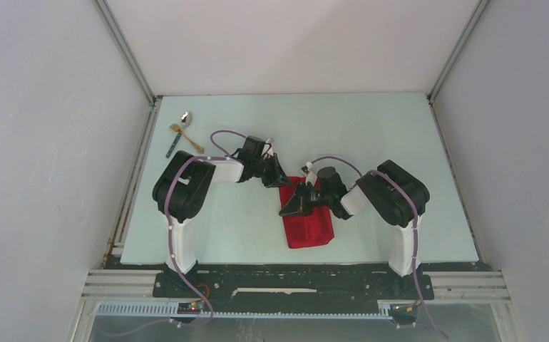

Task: Fold the napkin into a case and place the utensils inside
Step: Smooth out the 2/3-rectangle-folded napkin at the center of the board, then pick up the 2/3-rectangle-folded napkin from the center of the board, then fold the 2/3-rectangle-folded napkin at the center of the board.

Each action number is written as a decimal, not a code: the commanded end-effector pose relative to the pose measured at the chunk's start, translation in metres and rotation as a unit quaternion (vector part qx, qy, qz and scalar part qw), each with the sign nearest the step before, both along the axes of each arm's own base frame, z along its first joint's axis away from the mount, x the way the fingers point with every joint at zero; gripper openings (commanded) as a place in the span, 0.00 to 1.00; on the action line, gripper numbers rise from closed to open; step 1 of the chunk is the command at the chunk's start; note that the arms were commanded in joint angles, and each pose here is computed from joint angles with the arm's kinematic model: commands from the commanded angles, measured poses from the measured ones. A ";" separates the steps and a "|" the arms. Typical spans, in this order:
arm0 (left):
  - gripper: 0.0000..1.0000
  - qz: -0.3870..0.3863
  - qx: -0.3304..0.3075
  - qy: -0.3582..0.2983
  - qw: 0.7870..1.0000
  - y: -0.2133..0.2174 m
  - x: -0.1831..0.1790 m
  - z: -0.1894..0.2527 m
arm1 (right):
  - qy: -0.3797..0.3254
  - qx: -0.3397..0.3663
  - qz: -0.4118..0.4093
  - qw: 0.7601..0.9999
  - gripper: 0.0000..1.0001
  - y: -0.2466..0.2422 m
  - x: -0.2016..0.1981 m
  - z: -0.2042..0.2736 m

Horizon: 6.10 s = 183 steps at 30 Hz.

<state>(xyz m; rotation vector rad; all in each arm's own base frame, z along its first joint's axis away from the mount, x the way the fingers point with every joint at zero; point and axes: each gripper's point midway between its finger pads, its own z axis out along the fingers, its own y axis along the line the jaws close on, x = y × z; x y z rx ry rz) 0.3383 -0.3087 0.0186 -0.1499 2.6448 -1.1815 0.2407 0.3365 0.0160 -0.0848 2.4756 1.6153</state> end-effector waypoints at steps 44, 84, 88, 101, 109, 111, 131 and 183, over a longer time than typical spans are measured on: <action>0.60 -0.051 0.043 -0.074 0.995 0.019 -0.036 0.110 | 0.039 -0.120 -0.119 0.985 0.94 -0.169 -0.032 0.034; 0.51 -0.196 0.462 -0.159 0.850 -0.070 -0.229 0.021 | 0.067 -0.278 -0.399 0.871 0.81 -0.260 -0.026 0.011; 0.50 -0.194 0.480 -0.156 0.841 -0.067 -0.230 0.013 | 0.064 -0.283 -0.389 0.874 0.80 -0.258 -0.030 0.007; 0.08 -0.142 0.455 -0.206 0.855 -0.060 -0.211 0.040 | -0.009 -0.076 -0.222 0.972 0.99 -0.187 -0.033 0.033; 0.04 -0.125 0.397 -0.207 0.885 -0.054 -0.209 0.060 | -0.005 -0.052 -0.181 0.982 1.00 -0.164 -0.029 0.037; 0.04 -0.126 0.396 -0.206 0.886 -0.054 -0.209 0.060 | 0.009 -0.043 -0.178 0.983 1.00 -0.156 -0.027 0.035; 0.01 -0.133 0.389 -0.203 0.889 -0.048 -0.213 0.065 | 0.080 -0.006 -0.168 0.983 0.81 -0.115 -0.012 0.003; 0.00 -0.190 0.212 -0.222 0.933 -0.138 -0.212 0.067 | 0.004 -0.180 -0.246 0.952 0.00 -0.212 0.065 0.035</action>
